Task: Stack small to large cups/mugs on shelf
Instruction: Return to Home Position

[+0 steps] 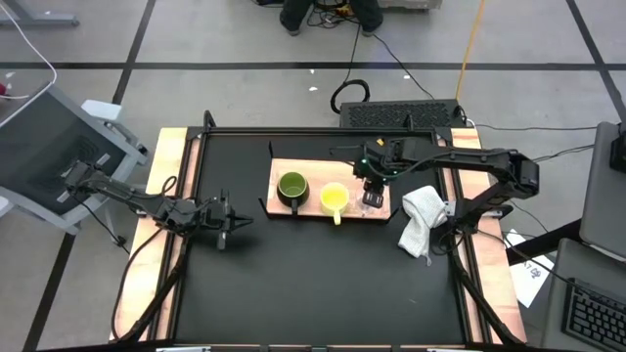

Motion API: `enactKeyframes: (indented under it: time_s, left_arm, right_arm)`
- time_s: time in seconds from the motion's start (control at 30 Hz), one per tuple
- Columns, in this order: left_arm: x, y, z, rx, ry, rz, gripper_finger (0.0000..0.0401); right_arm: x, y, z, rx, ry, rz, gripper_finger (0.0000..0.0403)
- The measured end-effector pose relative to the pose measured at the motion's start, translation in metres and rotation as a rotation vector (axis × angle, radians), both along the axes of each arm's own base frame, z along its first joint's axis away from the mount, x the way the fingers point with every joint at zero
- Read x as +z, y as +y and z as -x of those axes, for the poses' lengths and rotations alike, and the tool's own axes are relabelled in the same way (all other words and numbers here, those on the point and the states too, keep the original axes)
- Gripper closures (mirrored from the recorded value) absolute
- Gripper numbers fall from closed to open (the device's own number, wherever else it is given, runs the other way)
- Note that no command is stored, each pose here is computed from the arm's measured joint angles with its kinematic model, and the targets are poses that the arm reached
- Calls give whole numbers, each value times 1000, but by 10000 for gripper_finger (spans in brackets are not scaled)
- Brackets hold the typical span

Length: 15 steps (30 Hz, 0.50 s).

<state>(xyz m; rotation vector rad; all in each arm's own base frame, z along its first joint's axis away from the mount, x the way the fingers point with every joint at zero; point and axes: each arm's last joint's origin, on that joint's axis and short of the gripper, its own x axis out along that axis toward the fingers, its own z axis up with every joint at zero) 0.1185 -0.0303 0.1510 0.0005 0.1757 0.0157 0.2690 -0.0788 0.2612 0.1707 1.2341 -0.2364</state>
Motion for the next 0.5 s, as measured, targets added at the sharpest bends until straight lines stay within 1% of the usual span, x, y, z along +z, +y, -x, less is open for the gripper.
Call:
enactKeyframes:
  time_s: [0.13, 0.37, 0.5]
  left_arm:
    - [0, 0, 0, 0, 0, 0, 382]
    - [0, 0, 0, 0, 0, -1, 382]
    - [1, 0, 0, 1, -9, 5, 382]
  right_arm:
    - [17, 5, 9, -17, -68, 10, 273]
    - [53, 21, 36, -5, -219, 35, 273]
    - [72, 35, 53, 36, -309, 49, 281]
